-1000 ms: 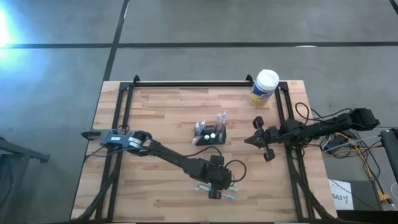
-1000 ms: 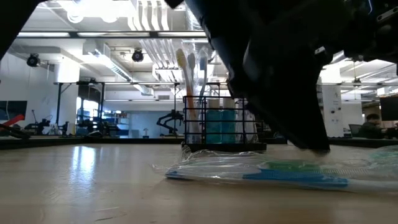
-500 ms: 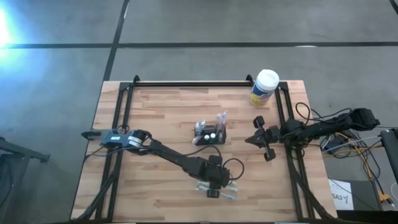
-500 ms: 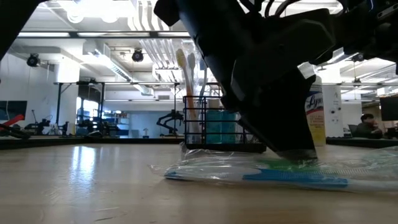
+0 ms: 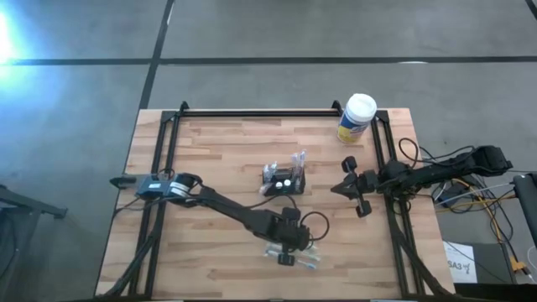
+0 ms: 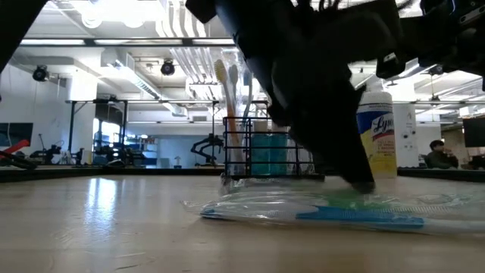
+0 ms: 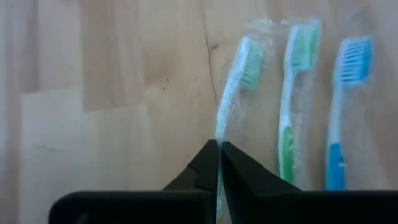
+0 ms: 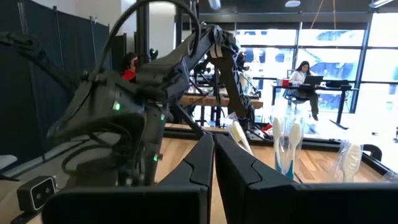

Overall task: Pick & Place toothbrushing station
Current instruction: Put the top green toothbrush into the wire organizer

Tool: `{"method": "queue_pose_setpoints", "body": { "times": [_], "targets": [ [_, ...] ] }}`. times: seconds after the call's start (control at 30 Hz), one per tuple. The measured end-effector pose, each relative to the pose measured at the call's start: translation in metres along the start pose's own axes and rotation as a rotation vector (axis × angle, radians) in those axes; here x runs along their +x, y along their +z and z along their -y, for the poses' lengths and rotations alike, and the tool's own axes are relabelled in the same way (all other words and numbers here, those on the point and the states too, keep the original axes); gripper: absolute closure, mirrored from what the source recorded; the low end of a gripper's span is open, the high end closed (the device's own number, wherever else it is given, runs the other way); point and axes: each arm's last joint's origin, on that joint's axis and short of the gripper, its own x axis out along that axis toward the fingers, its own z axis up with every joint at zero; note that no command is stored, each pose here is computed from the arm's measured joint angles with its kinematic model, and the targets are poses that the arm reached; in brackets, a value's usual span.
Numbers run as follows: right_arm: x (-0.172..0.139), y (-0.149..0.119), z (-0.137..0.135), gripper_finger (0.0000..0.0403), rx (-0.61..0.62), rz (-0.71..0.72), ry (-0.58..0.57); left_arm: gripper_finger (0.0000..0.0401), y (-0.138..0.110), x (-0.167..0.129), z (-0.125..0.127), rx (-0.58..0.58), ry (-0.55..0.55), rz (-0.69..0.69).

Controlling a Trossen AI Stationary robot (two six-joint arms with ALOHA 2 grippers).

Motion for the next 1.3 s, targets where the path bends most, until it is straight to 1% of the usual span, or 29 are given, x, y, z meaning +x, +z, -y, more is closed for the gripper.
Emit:
{"method": "queue_pose_setpoints", "body": {
  "times": [0.1, 0.2, 0.3, 0.4, 0.47, 0.57, 0.7, 0.83, 0.93, 1.03, 1.17, 1.3],
  "targets": [
    [0.000, 0.000, 0.000, 0.0390, 0.001, 0.001, 0.000, 0.0390, 0.009, -0.030, 0.004, 0.031, -0.009, 0.018],
    [0.000, 0.000, 0.000, 0.0390, 0.001, -0.001, 0.000, 0.0397, 0.022, -0.076, 0.007, 0.078, -0.027, 0.082],
    [0.000, -0.001, 0.000, 0.0390, 0.009, -0.005, 0.000, 0.0397, 0.032, -0.122, 0.007, 0.110, -0.042, 0.184],
    [0.000, -0.001, 0.000, 0.0390, 0.008, -0.004, -0.001, 0.0398, 0.031, -0.163, 0.006, 0.136, -0.020, 0.295],
    [0.000, -0.001, 0.000, 0.0390, 0.009, -0.005, -0.001, 0.0398, 0.025, -0.189, 0.006, 0.153, 0.007, 0.380],
    [0.000, -0.001, 0.000, 0.0390, 0.009, -0.005, 0.000, 0.0399, 0.008, -0.223, 0.002, 0.160, 0.018, 0.529],
    [0.000, 0.001, 0.000, 0.0390, 0.033, 0.014, 0.001, 0.0399, -0.024, -0.252, -0.010, 0.149, 0.016, 0.751],
    [0.000, 0.003, 0.000, 0.0390, 0.057, 0.038, 0.002, 0.0400, -0.064, -0.259, -0.022, 0.118, 0.021, 0.940],
    [0.000, 0.006, 0.000, 0.0390, 0.058, 0.060, 0.003, 0.0400, -0.094, -0.253, -0.027, 0.089, 0.010, 1.033],
    [0.000, 0.008, 0.000, 0.0390, 0.056, 0.081, 0.004, 0.0400, -0.118, -0.242, -0.030, 0.039, -0.012, 1.121],
    [0.000, 0.013, 0.000, 0.0390, 0.050, 0.141, 0.004, 0.0400, -0.142, -0.220, -0.032, 0.005, -0.026, 1.159],
    [0.011, 0.024, 0.001, 0.0386, 0.051, 0.154, -0.015, 0.0400, -0.148, -0.205, -0.035, 0.002, -0.012, 1.149]
  ]
}}
